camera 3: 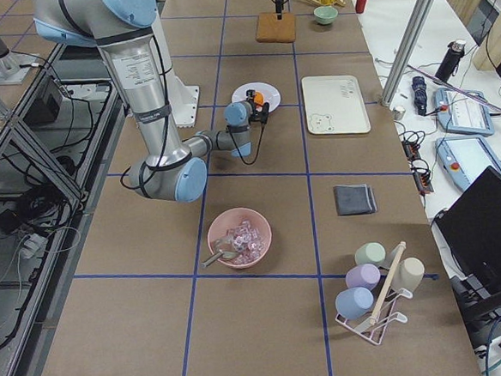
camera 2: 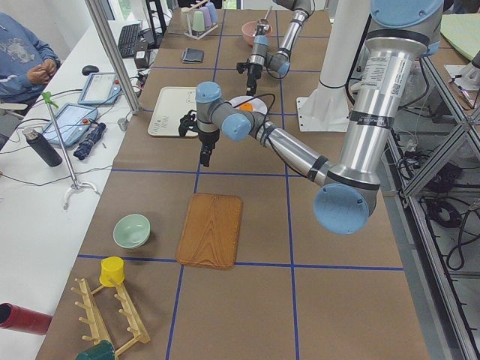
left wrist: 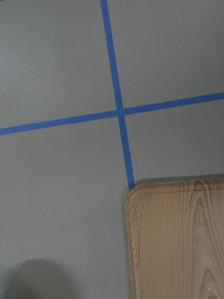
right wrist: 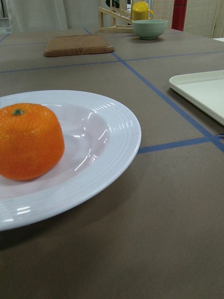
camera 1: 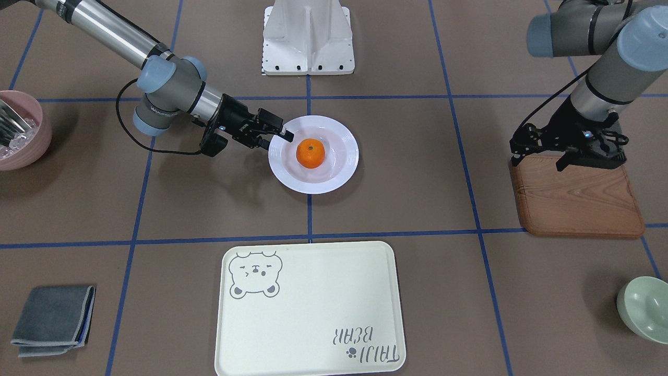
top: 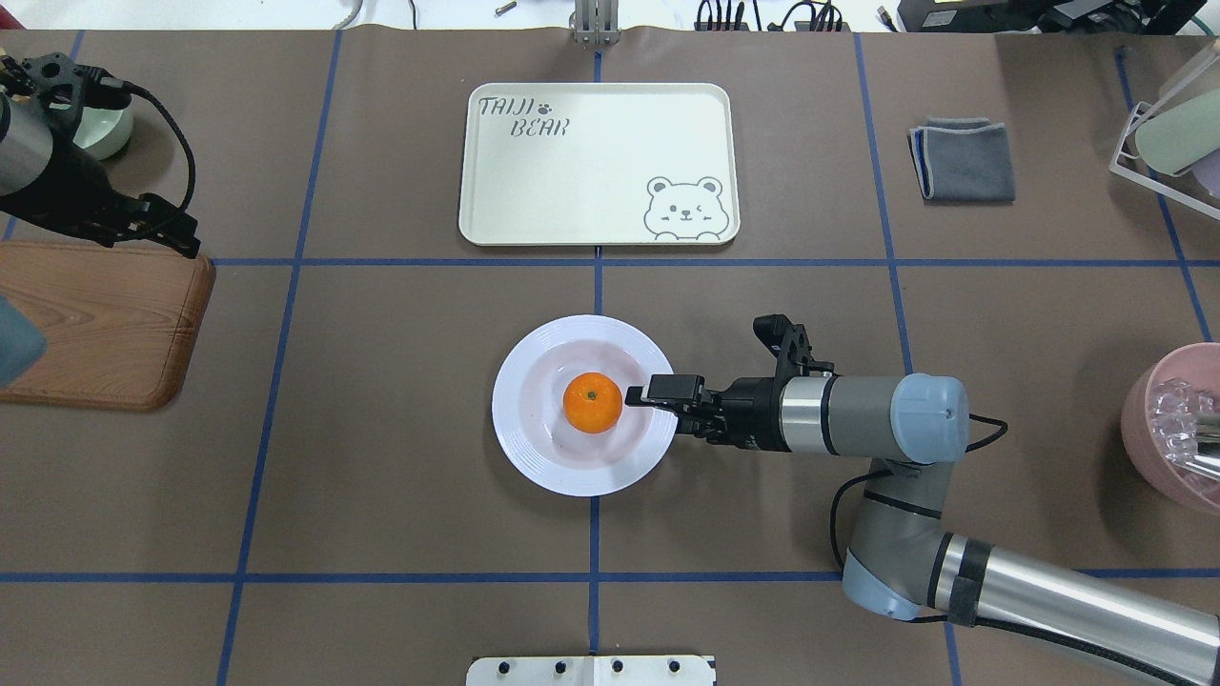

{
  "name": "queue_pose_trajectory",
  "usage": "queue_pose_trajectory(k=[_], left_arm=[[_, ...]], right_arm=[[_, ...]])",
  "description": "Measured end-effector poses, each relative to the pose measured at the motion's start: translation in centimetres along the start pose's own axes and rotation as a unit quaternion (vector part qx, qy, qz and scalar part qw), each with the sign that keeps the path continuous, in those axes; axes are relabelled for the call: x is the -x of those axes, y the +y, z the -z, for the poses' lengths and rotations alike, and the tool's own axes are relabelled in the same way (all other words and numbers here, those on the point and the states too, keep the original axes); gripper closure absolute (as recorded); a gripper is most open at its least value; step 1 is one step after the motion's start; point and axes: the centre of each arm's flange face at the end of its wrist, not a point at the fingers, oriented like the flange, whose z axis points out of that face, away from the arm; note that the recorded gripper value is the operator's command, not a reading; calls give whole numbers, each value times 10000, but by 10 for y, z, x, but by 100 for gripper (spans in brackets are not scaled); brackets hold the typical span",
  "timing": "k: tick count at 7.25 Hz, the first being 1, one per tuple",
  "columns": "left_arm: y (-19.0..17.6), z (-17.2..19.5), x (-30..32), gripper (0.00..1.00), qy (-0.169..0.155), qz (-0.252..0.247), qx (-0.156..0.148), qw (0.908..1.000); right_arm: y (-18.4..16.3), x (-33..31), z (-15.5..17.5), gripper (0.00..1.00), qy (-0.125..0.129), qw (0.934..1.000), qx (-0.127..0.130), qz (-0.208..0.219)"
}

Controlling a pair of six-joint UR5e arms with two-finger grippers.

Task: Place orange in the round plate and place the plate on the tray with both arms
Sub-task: 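Grip the plate rim nearest the right gripper and tilt it up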

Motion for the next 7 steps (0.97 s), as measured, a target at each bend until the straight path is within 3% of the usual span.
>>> queue_pose_trajectory(k=[6, 7], left_arm=[[-1, 5, 3, 2, 29, 27, -26, 10000], [-1, 5, 3, 2, 28, 27, -25, 10000]], right_arm=[[4, -1, -7, 23, 11, 10000, 33, -90], [5, -3, -8, 37, 25, 9999, 39, -100]])
